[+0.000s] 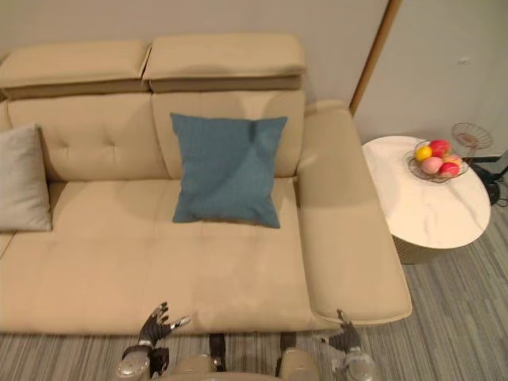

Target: Pick up cushions and gather them together orderly.

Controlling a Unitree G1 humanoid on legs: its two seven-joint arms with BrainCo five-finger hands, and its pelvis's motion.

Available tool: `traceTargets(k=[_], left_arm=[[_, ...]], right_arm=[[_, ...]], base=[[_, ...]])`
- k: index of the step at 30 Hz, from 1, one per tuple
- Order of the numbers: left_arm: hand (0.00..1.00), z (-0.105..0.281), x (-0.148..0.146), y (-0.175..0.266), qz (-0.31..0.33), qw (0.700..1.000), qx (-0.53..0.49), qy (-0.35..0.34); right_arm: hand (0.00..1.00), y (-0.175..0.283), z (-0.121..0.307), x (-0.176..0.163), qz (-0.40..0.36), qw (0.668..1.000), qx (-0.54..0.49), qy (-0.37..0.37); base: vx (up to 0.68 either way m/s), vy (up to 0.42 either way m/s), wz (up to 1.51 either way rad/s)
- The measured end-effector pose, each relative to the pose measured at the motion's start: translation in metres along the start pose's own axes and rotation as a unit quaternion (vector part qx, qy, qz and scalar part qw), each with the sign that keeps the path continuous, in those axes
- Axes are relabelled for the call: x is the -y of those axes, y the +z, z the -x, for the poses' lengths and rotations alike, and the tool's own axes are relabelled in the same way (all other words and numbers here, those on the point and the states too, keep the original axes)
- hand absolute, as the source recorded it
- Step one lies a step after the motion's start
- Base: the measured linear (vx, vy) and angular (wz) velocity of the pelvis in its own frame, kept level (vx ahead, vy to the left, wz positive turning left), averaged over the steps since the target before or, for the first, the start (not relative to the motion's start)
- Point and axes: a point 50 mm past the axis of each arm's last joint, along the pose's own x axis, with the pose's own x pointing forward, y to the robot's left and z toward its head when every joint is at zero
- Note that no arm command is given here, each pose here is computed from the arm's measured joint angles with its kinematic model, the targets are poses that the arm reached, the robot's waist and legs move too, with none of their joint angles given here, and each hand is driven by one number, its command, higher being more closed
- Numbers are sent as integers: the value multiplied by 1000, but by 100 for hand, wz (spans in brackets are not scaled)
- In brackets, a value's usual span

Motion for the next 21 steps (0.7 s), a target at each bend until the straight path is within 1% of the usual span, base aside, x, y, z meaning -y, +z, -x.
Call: traceTargets(k=[3,5,8,9,12,14,15,17,19,21], left_arm=[[0,4,-7,-12,-8,1000,-20,10],[0,4,-11,-11,-9,1000,-19,15],[0,-6,-10,14,-3,1000,20,18],[0,-8,-12,23,-4,999,39,21],[0,-8,-16,28,-5,998,49,31],[0,-10,-10,34,7,998,56,29],[0,-9,2,32,21,998,53,18],[0,-7,14,26,37,998,41,5],[0,-4,15,20,40,999,34,4],[0,-2,12,15,44,999,27,9]], right_arm=[[0,-3,0,3,4,1000,-9,-2],[0,0,-1,1,5,1000,-7,0],[0,11,-5,-3,1,1000,8,5],[0,6,-3,-10,-5,1000,-3,13],[0,6,-1,-19,3,1000,0,29],[0,23,-8,-13,6,999,24,21],[0,31,-10,-7,6,999,39,12],[0,43,-15,-3,5,998,56,5],[0,39,-14,-4,1,999,47,5],[0,37,-14,4,-20,999,42,-16]], base=[[25,35,-67],[-17,19,-51],[-128,-16,-16],[-133,-120,38],[-126,-207,44],[-279,-226,7],[-403,-223,-24],[-384,-177,9],[-353,-132,52],[-349,-106,34]])
